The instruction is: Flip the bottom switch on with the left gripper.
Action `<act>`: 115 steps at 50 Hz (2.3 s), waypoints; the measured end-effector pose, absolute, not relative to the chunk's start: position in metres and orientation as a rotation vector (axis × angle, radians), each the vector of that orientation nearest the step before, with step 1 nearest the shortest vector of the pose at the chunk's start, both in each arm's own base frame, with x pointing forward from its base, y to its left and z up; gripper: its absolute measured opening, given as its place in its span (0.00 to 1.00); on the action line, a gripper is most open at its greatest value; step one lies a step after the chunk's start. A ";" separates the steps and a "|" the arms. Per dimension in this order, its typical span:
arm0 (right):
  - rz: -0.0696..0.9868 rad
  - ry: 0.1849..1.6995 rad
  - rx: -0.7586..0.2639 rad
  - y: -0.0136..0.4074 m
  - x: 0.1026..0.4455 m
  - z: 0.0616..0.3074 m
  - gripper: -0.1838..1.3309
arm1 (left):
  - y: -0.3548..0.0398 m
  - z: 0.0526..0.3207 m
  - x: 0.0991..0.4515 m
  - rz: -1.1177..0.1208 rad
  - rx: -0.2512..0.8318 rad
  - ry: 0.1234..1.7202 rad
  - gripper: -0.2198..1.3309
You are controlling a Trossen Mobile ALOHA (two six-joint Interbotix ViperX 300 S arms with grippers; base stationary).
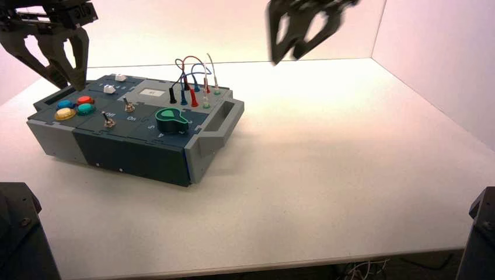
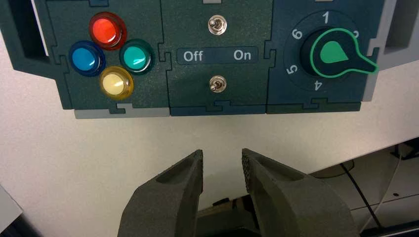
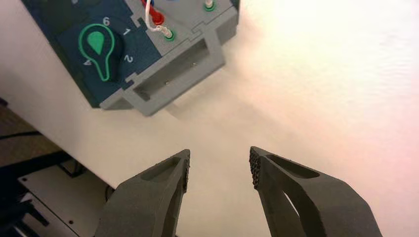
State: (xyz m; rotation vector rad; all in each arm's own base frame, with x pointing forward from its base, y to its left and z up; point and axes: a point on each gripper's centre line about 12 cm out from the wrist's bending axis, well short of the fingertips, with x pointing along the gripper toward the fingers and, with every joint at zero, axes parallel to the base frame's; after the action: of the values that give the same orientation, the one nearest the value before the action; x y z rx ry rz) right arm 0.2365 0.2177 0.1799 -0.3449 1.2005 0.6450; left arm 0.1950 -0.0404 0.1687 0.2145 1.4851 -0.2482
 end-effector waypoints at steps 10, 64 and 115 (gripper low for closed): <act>0.630 1.276 -0.368 0.231 0.250 0.151 0.85 | -0.041 0.161 0.197 -0.248 0.215 1.521 0.71; 0.624 1.447 -0.414 0.271 0.269 0.076 0.25 | -0.042 0.142 0.218 -0.229 0.269 1.536 0.44; 0.636 1.446 -0.431 0.279 0.278 0.069 0.23 | -0.029 0.103 0.234 -0.174 0.250 1.645 0.22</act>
State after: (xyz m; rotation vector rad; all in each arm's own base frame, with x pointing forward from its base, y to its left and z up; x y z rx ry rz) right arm 0.2778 0.2794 0.0689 -0.4306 1.4464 0.6359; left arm 0.2337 -0.0288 0.1031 0.2496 1.6448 -0.1745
